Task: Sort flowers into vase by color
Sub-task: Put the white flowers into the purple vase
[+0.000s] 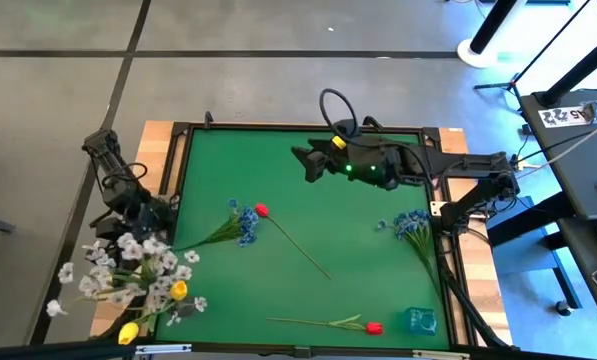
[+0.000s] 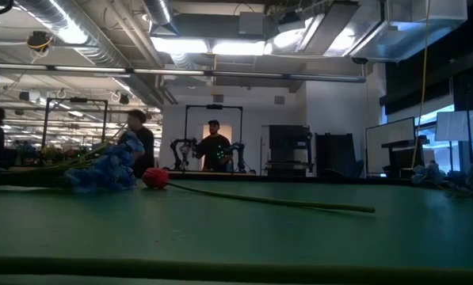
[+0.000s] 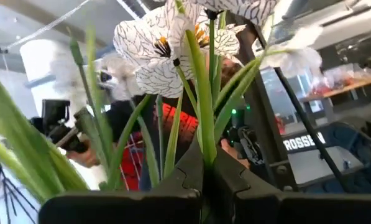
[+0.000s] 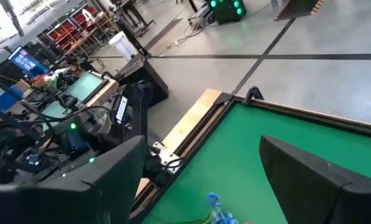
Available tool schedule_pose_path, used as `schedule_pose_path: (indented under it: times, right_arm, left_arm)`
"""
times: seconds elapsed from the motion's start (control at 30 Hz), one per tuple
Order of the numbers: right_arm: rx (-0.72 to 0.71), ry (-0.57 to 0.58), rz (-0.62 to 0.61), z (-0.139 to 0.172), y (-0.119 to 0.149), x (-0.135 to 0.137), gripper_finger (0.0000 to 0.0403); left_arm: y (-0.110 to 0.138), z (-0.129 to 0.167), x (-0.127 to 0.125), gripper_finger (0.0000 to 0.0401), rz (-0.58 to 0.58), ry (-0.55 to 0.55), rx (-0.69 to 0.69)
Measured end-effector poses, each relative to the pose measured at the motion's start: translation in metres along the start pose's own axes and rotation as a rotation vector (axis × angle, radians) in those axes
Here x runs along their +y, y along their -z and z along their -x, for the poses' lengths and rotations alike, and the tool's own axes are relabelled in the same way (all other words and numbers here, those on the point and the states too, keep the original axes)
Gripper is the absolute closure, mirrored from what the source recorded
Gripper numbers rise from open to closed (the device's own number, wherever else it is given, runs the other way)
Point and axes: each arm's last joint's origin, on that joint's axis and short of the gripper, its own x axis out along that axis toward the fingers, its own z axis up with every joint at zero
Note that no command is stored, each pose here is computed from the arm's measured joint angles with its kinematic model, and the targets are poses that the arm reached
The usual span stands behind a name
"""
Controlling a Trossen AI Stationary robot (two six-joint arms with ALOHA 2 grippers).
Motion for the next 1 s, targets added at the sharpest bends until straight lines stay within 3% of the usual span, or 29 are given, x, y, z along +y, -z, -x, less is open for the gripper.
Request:
schedule_pose_path:
  times: [0.2, 0.43, 0.77, 1.0]
  right_arm:
    - [0.003, 0.0, 0.002, 0.001, 0.001, 0.001, 0.0086]
    - [-0.002, 0.006, 0.002, 0.0, 0.001, 0.0, 0.0086]
    - [0.029, 0.052, 0.033, -0.002, 0.003, -0.006, 0.0086]
    - [0.038, 0.059, 0.048, -0.005, 0.006, -0.006, 0.0086]
  left_arm:
    - [-0.001, 0.0, -0.001, 0.04, -0.073, 0.047, -0.019]
    - [0.004, -0.002, -0.001, 0.0401, -0.042, 0.05, 0.019]
    - [0.024, -0.007, 0.0, 0.0401, 0.189, 0.046, 0.171]
    - [0.024, -0.007, 0.002, 0.0374, 0.477, -0.029, 0.174]
